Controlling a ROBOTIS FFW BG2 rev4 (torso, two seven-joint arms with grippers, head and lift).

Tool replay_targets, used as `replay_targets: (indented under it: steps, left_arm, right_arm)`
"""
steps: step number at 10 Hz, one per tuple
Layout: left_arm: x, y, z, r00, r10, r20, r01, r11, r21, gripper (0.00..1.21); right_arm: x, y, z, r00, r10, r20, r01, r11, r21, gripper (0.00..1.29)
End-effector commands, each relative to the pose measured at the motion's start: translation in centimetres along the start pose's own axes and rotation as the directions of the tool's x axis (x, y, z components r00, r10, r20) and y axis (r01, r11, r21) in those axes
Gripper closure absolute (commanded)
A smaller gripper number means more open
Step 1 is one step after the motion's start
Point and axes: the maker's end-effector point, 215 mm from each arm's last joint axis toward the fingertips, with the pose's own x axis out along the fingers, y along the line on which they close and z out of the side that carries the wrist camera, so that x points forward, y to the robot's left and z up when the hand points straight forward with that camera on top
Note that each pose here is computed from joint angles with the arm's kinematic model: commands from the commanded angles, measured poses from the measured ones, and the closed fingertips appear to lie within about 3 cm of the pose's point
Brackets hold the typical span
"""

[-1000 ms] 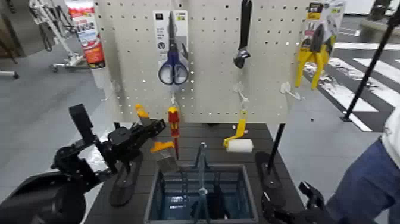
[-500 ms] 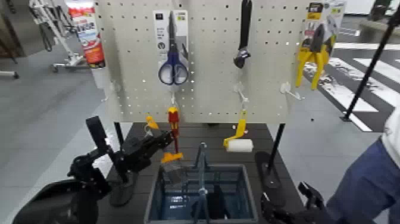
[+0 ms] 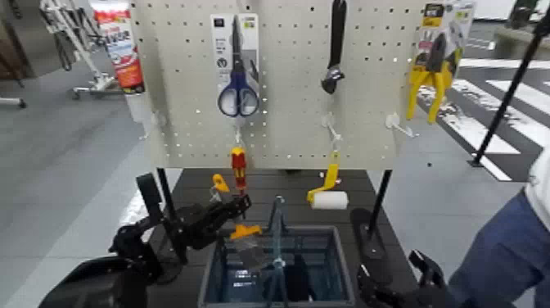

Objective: Put the yellow paint brush into the crate.

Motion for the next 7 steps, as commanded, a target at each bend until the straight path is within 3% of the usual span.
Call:
replay_targets:
  steps: [1, 3, 4, 5, 6, 7]
  left_arm:
    - [0.5, -0.2, -2.2, 1.000, -0.010, -0.029, 0.009, 0.999, -0.032, 1.11]
    - [0.7, -0.2, -3.8, 0.999, -0.014, -0.051, 0.011, 0.998, -0.056, 1.11]
    - [0.7, -0.2, -4.4, 0.998, -0.012, -0.064, 0.008, 0.998, -0.066, 0.95]
    - [0.7, -0.2, -4.6, 0.997, -0.011, -0.071, 0.006, 0.998, -0.068, 0.37]
    - [0.7, -0.2, -4.7, 0.997, -0.011, -0.077, 0.006, 0.998, -0.066, 0.00]
    - [0.7, -0.2, -4.8, 0.997, -0.011, -0.080, 0.005, 0.998, -0.066, 0.00]
  right_arm:
    - [0.1, 0.1, 0.0, 1.000, 0.003, 0.000, -0.003, 1.000, -0.001, 0.14]
    - [0.1, 0.2, -0.1, 1.000, 0.004, -0.002, -0.004, 1.000, 0.000, 0.14]
    - [0.1, 0.2, 0.0, 1.000, 0.004, 0.000, -0.004, 1.000, 0.000, 0.14]
    - [0.1, 0.2, 0.0, 1.000, 0.005, -0.001, -0.005, 1.000, -0.001, 0.14]
    - [0.1, 0.2, 0.0, 1.000, 0.006, -0.001, -0.006, 1.000, 0.000, 0.14]
    - [0.1, 0.2, 0.0, 1.000, 0.006, -0.001, -0.006, 1.000, 0.000, 0.14]
